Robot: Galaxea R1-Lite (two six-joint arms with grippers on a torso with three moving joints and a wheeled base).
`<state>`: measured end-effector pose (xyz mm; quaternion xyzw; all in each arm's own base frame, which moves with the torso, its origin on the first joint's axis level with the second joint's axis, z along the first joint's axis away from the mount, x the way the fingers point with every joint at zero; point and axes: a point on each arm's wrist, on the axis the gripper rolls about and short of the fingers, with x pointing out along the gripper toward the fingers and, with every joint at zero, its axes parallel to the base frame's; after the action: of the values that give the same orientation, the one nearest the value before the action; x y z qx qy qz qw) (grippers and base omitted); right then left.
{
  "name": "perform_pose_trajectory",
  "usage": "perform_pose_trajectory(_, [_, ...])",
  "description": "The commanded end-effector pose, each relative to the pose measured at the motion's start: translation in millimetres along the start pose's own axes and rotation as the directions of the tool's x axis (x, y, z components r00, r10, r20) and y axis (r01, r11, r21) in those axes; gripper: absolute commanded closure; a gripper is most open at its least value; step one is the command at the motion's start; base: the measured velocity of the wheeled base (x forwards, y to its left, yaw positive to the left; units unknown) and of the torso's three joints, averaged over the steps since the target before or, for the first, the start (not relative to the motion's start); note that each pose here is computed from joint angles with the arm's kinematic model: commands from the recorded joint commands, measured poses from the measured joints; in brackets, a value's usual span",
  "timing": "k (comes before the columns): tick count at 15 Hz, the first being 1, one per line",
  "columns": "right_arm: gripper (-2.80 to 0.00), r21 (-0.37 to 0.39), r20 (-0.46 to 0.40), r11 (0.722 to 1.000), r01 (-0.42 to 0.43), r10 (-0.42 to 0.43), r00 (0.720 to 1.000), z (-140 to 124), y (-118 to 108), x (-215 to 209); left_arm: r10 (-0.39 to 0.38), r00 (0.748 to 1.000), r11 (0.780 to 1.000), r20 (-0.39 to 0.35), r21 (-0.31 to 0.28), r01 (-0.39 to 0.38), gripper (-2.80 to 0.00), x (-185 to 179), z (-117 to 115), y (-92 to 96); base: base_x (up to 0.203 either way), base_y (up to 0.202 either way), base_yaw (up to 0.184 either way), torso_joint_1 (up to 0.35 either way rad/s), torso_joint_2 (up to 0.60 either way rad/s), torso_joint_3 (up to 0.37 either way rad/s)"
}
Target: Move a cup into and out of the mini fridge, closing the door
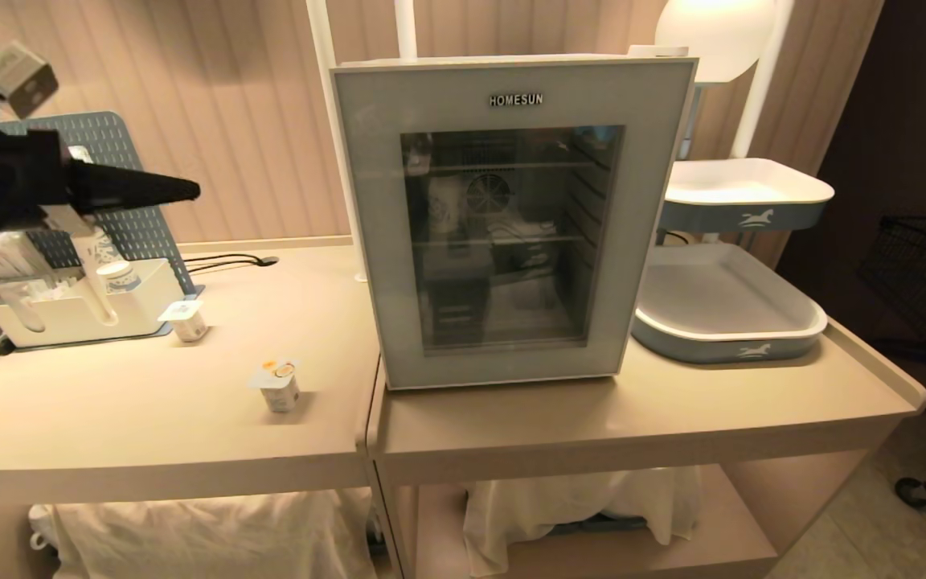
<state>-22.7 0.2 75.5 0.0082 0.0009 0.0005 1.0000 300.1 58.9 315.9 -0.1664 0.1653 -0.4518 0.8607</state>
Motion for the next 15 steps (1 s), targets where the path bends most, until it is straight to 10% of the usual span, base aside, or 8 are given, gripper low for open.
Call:
perform_pose_trajectory(1, [0.0, 0.0, 0.0, 1.0, 0.0, 0.0, 1.0, 0.0, 0.0, 0.0, -0.292, 0.956, 0.955, -0.029, -0.067, 0.29, -2.8, 26.0, -23.5, 57.6, 0.0, 0.0, 0.0, 0.0, 0.0, 0.0])
perform_pose_trajectory(7, [0.0, 0.0, 0.0, 1.0, 0.0, 0.0, 1.0, 0.0, 0.0, 0.0, -0.399, 0.909, 0.901, -0.121, 0.133, 0.414, -2.8, 94.9, -61.9, 60.8, 0.0, 0.0, 0.0, 0.0, 0.0, 0.0])
perform_pose_trajectory(15, [0.0, 0.002, -0.001, 1.0, 0.0, 0.0, 1.0, -0.2, 0.0, 0.0, -0.095, 0.976, 0.945, -0.197, 0.291, 0.151, -2.8, 129.9, -73.8, 58.5, 0.0, 0.0, 0.0, 0.0, 0.0, 0.0])
